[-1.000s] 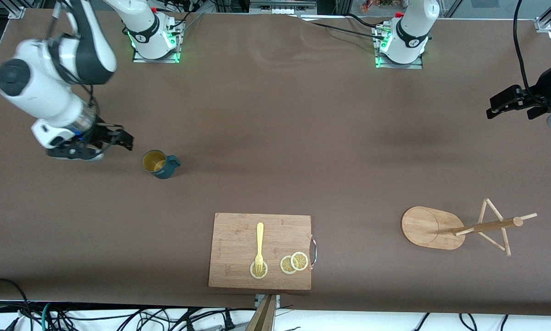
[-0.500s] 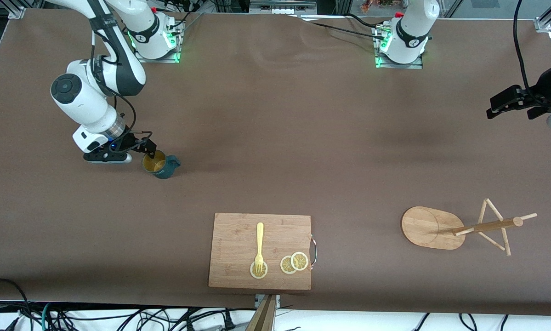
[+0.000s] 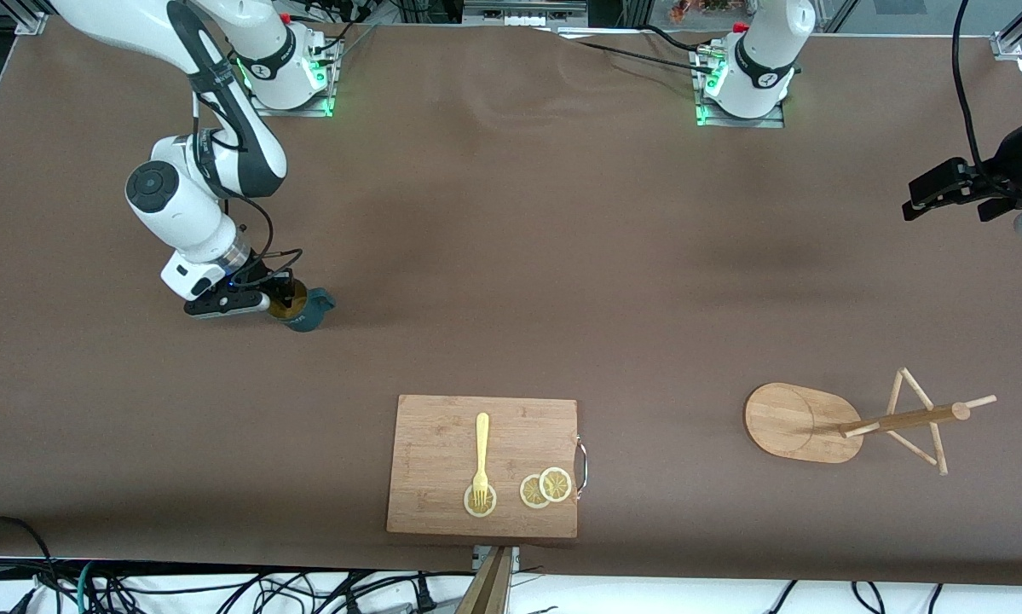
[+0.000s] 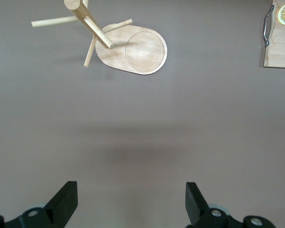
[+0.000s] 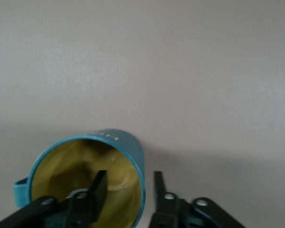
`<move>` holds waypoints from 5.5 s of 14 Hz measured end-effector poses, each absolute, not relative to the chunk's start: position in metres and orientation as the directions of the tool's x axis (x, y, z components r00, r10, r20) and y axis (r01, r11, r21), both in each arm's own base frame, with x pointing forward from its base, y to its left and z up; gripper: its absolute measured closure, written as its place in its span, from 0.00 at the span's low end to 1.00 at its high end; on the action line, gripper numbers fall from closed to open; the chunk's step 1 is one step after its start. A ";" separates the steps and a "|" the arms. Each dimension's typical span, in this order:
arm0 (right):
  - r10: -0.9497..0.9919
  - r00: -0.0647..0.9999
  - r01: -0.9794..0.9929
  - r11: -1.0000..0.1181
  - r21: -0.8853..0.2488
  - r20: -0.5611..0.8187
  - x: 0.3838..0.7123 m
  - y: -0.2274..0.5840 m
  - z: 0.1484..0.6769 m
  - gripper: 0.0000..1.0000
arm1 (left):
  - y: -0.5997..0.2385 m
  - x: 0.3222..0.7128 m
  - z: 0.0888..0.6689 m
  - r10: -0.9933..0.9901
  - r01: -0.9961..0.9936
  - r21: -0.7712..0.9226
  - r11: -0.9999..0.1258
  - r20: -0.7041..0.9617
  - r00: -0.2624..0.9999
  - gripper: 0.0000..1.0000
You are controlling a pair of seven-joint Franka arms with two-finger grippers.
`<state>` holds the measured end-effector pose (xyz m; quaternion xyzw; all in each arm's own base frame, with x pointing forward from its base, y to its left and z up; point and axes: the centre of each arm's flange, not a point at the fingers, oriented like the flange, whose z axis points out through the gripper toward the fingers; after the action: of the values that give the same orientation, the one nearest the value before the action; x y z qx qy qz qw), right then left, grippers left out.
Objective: Pass cup and hang on rack
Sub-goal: 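Reach the right gripper down to the teal mug rim, then grasp the mug rim with the right gripper and carry it toward the table middle, then set the mug down with the right gripper while the left gripper approaches, then close the left gripper on the mug handle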
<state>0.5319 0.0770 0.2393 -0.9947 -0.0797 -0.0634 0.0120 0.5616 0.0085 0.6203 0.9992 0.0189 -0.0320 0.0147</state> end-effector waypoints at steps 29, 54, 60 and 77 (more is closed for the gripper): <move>-0.122 0.992 -0.122 -0.992 -0.007 -0.015 0.493 0.556 0.236 0.67 | 0.006 0.562 0.620 0.033 0.035 0.028 -0.999 -0.065 0.997 0.00; -0.034 0.976 -0.023 -0.998 0.052 -0.214 0.606 0.038 0.571 0.00 | -0.097 0.540 0.422 -0.071 -0.066 0.176 -0.982 -0.023 0.997 0.00; 0.098 0.981 0.086 -0.993 -0.078 -0.166 0.580 -0.042 0.539 0.00 | -0.223 0.481 0.372 -0.261 -0.277 0.189 -0.942 0.104 0.960 0.00; 0.010 0.996 0.010 -1.000 0.002 -0.092 0.529 -0.041 0.591 0.00 | -0.229 0.498 0.241 -0.507 -0.749 0.505 -0.429 0.552 0.662 0.00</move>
<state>0.5293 -0.0415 0.5912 -0.9989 -0.0051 0.0459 -0.0011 0.4977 -0.2293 0.2412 0.8300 -0.3784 0.1605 0.3771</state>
